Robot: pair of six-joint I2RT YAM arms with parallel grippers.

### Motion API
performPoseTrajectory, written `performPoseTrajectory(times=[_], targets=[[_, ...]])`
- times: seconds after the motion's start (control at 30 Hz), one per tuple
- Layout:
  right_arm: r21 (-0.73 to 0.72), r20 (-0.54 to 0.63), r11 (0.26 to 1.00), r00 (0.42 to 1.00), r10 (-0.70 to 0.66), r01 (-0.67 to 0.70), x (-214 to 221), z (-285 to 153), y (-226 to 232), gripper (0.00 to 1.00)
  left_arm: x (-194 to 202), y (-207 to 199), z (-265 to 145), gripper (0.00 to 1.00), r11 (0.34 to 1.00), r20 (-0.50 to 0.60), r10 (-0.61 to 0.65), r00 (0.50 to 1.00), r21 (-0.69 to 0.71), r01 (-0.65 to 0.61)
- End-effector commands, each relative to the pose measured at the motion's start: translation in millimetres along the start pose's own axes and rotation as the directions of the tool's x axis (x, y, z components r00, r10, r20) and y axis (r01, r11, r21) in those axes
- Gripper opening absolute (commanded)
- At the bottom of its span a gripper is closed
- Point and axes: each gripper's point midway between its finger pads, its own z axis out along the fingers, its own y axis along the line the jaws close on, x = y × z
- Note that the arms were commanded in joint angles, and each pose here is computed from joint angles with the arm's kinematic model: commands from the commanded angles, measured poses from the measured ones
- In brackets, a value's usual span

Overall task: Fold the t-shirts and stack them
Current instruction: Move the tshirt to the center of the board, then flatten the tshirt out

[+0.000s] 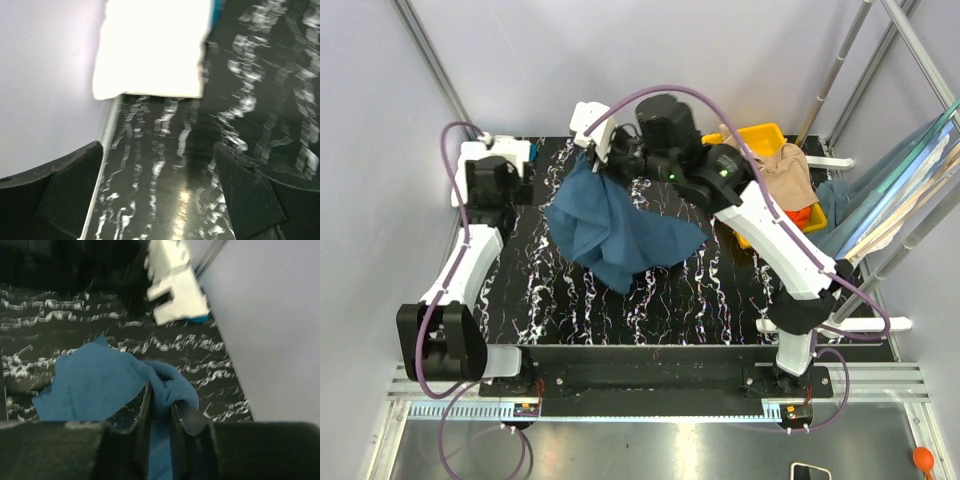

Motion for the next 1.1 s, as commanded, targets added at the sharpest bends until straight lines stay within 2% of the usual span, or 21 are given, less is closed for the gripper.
performPoseTrajectory(times=[0.0,0.03,0.13,0.17,0.27,0.43,0.53,0.57,0.6,0.63,0.67,0.7,0.77,0.8,0.87,0.9,0.97,1.07], targets=[[-0.054,-0.077,0.997,0.995,0.057,-0.061,29.8,16.4,23.7,0.31,-37.7,64.1,3.3,0.99,0.972,0.077,-0.132,0.988,-0.186,0.145],[-0.069,-0.125,0.996,0.991,0.055,-0.064,46.9,26.3,31.5,0.43,-37.0,66.9,5.6,0.99,0.971,0.069,-0.134,0.989,-0.189,0.145],[-0.094,-0.202,0.993,0.978,0.049,-0.069,72.0,40.5,44.4,0.68,-43.3,79.7,2.1,0.99,0.966,0.075,-0.143,0.987,-0.207,0.156],[-0.092,-0.218,0.993,0.975,0.051,-0.073,76.6,42.7,45.6,0.83,-43.4,79.1,0.4,0.99,0.969,0.07,-0.133,0.989,-0.2,0.145],[-0.045,-0.266,0.997,0.963,0.048,-0.062,91.2,47.0,39.3,1.0,-39.8,69.9,-7.1,0.99,0.984,0.06,-0.106,0.993,-0.136,0.113],[0.034,-0.346,0.999,0.937,0.049,-0.039,116.1,36.0,26.4,1.0,-29.4,47.7,-29.8,0.99,0.999,0.06,-0.052,0.997,-0.013,0.053],[0.094,-0.408,0.993,0.907,0.105,-0.073,147.7,21.2,10.3,1.0,-14.5,8.0,-48.5,0.99,0.981,0.067,0.063,0.996,0.178,-0.074],[0.109,-0.424,0.99,0.896,0.132,-0.095,158.9,17.3,7.8,1.0,5.9,-11.6,-54.6,0.99,0.954,0.047,0.137,0.989,0.262,-0.145],[0.143,-0.452,0.984,0.877,0.162,-0.108,177.2,8.4,-5.5,1.0,7.2,-35.8,-69.7,0.99,0.92,0.086,0.185,0.979,0.335,-0.203],[0.139,-0.497,0.983,0.851,0.171,-0.116,200.2,0.1,0.2,1.0,17.6,-49.7,-77.4,0.98,0.891,0.092,0.23,0.969,0.38,-0.248],[0.14,-0.522,0.984,0.837,0.165,-0.106,214.1,-6.4,-0.5,1.0,42.1,-64.9,-84.7,0.98,0.848,0.079,0.297,0.952,0.437,-0.301],[0.137,-0.587,0.984,0.791,0.174,-0.115,249.5,-16.2,6.4,1.0,46.0,-83.8,-100.8,0.98,0.801,0.126,0.33,0.936,0.487,-0.348],[0.145,-0.609,0.983,0.773,0.177,-0.111,267.3,-30.4,8.5,1.0,76.2,-106.6,-117.3,0.98,0.72,0.131,0.393,0.91,0.571,-0.393],[0.138,-0.657,0.983,0.731,0.185,-0.124,295.1,-40.1,19.0,1.0,80.5,-110.3,-124.8,0.98,0.701,0.147,0.401,0.904,0.586,-0.406],[0.159,-0.662,0.98,0.722,0.198,-0.123,307.8,-48.4,20.8,0.99,97.9,-117.5,-131.9,0.98,0.666,0.142,0.438,0.888,0.613,-0.426],[0.158,-0.685,0.978,0.699,0.206,-0.133,323.9,-53.8,28.8,0.99,101.4,-116.8,-131.9,0.98,0.666,0.137,0.447,0.884,0.608,-0.432],[0.2,-0.663,0.969,0.707,0.245,-0.148,327.3,-55.9,23.6,0.99,107.2,-109.3,-124.7,0.97,0.691,0.107,0.472,0.875,0.572,-0.442],[0.225,-0.645,0.956,0.707,0.29,-0.187,329.1,-58.3,24.1,0.98,117.4,-109.8,-120.9,0.93,0.676,0.09,0.502,0.86,0.58,-0.455]])
